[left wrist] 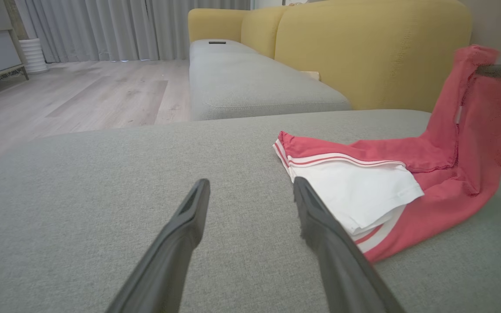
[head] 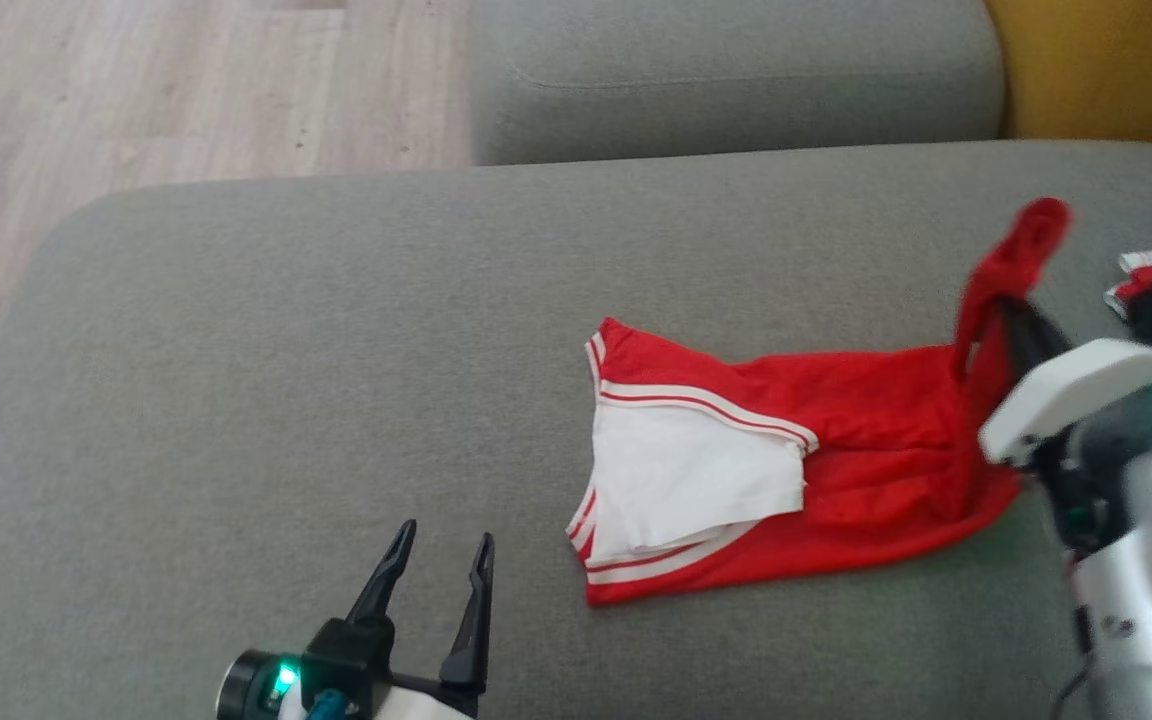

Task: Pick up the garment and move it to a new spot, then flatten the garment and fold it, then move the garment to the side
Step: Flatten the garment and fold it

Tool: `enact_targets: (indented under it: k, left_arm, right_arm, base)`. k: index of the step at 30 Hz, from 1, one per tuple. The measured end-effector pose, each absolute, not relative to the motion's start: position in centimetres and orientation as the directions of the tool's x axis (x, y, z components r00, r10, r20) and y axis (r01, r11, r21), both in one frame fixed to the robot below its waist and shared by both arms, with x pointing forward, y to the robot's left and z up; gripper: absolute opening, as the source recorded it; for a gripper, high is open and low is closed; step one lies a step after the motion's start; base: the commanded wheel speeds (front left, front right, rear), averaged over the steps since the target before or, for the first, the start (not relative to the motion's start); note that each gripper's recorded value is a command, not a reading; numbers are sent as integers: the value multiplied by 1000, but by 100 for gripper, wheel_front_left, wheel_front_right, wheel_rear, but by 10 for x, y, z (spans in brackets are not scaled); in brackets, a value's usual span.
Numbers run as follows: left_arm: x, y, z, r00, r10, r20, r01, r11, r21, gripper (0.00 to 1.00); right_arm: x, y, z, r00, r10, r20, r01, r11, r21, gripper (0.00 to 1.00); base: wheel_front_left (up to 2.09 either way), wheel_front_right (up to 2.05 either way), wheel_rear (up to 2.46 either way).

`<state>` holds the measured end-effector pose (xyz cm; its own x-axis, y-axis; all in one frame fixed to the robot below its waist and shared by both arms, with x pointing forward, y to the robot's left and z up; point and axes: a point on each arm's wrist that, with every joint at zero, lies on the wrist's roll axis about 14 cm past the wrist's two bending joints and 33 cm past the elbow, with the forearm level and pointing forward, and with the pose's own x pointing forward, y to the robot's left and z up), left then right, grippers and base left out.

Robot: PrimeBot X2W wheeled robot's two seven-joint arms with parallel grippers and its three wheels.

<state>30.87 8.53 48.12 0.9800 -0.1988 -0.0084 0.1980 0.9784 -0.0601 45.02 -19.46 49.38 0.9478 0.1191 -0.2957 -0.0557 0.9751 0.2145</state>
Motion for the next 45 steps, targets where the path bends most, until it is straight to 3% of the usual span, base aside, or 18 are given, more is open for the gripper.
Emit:
enact_targets:
  k: [9,23,24,25,26,30,35,45]
  left_arm:
    - [299,101,479,988,-152,-14,151,986,-64,100]
    - [281,129,476,999,-40,-20,38,997,-70,100]
    - [280,130,476,999,-36,-20,35,997,-70,100]
    - [280,131,476,999,-34,-19,33,997,-70,100]
    - [280,131,476,999,-33,-19,32,997,-70,100]
    - [281,129,476,999,-40,-21,39,997,-69,100]
    - [281,121,472,997,-68,-32,65,995,-72,100]
    - [289,107,476,993,-119,-19,117,991,-68,100]
  right_arm:
    - [443,-85,506,897,364,-250,-279,906,318,0]
    - [386,25,447,669,627,-400,-502,777,380,0]
    - [384,27,445,662,633,-401,-507,772,383,2]
    - [382,30,444,658,638,-399,-509,768,388,44]
    - [381,31,444,656,642,-397,-509,764,395,100]
    - [381,35,453,673,658,-338,-499,741,449,100]
    - [396,23,478,749,622,-228,-477,745,466,100]
    - [418,-75,492,898,405,-172,-302,852,428,100]
  base:
    - [0,0,0]
    - [0,0,0]
    - [0,0,0]
    - [0,0,0]
    - [0,0,0]
    - [0,0,0]
    - [0,0,0]
    - [0,0,0]
